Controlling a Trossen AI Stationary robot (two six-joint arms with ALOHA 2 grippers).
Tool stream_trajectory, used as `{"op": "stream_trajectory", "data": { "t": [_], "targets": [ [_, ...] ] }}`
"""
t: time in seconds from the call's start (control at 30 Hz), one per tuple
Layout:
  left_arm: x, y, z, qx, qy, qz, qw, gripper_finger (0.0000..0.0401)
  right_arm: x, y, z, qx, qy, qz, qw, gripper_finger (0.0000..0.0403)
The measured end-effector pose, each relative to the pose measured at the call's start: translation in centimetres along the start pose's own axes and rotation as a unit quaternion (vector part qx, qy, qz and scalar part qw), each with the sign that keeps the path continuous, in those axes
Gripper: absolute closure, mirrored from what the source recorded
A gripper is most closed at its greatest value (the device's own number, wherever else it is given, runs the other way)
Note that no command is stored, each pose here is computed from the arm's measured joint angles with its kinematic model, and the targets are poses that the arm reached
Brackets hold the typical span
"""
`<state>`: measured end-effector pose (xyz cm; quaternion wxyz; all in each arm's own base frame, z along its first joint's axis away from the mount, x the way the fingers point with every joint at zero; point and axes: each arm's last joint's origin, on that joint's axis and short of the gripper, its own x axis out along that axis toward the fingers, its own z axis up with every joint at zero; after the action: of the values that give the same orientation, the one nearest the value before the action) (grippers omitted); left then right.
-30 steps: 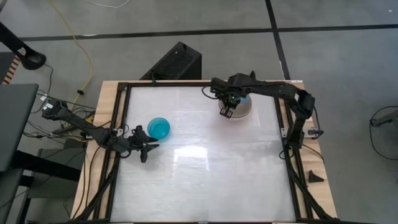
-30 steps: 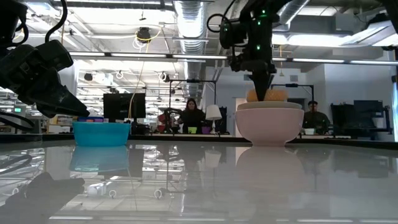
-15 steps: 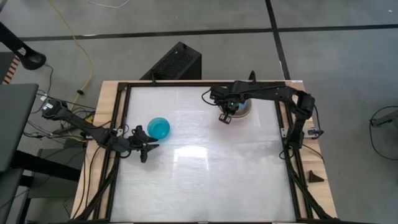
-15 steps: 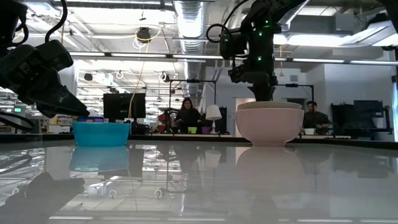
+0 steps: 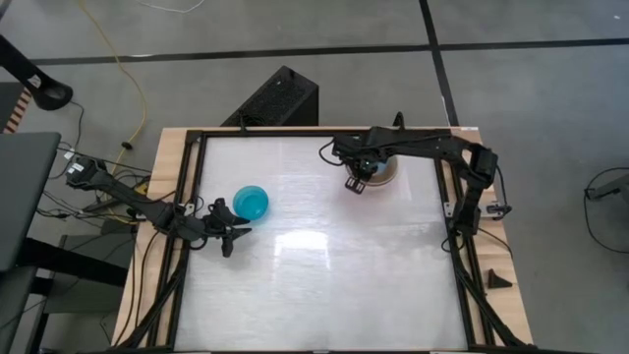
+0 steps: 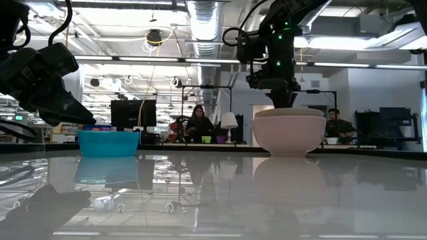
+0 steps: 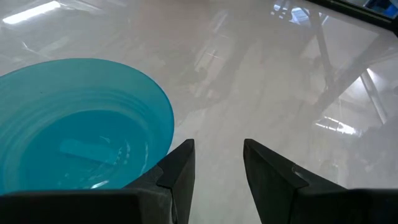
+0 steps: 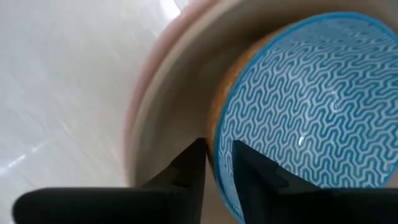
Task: Nest bowls inside each other by size order
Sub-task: Stack the blue bowl on top of the gray bowl, then stack the light blue bowl on top of the blue bowl
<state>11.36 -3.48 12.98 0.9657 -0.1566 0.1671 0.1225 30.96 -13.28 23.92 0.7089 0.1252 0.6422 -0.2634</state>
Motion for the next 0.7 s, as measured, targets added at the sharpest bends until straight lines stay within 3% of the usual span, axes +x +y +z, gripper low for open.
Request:
{"op": "stream_trajectory", "data": {
  "t": [0.43, 0.7],
  "targets": [
    [0.0, 0.0, 0.0, 0.0, 0.0, 0.0, 1.0, 0.0276, -2.1, -0.3, 0.0, -0.012, 0.024, -0.004, 1.0, 0.0209],
    [0.0, 0.0, 0.0, 0.0, 0.0, 0.0, 1.0, 0.0276, -5.8, -0.1, 1.3, 0.013, -0.033, 0.007, 0.999, 0.0202]
  ]
}}
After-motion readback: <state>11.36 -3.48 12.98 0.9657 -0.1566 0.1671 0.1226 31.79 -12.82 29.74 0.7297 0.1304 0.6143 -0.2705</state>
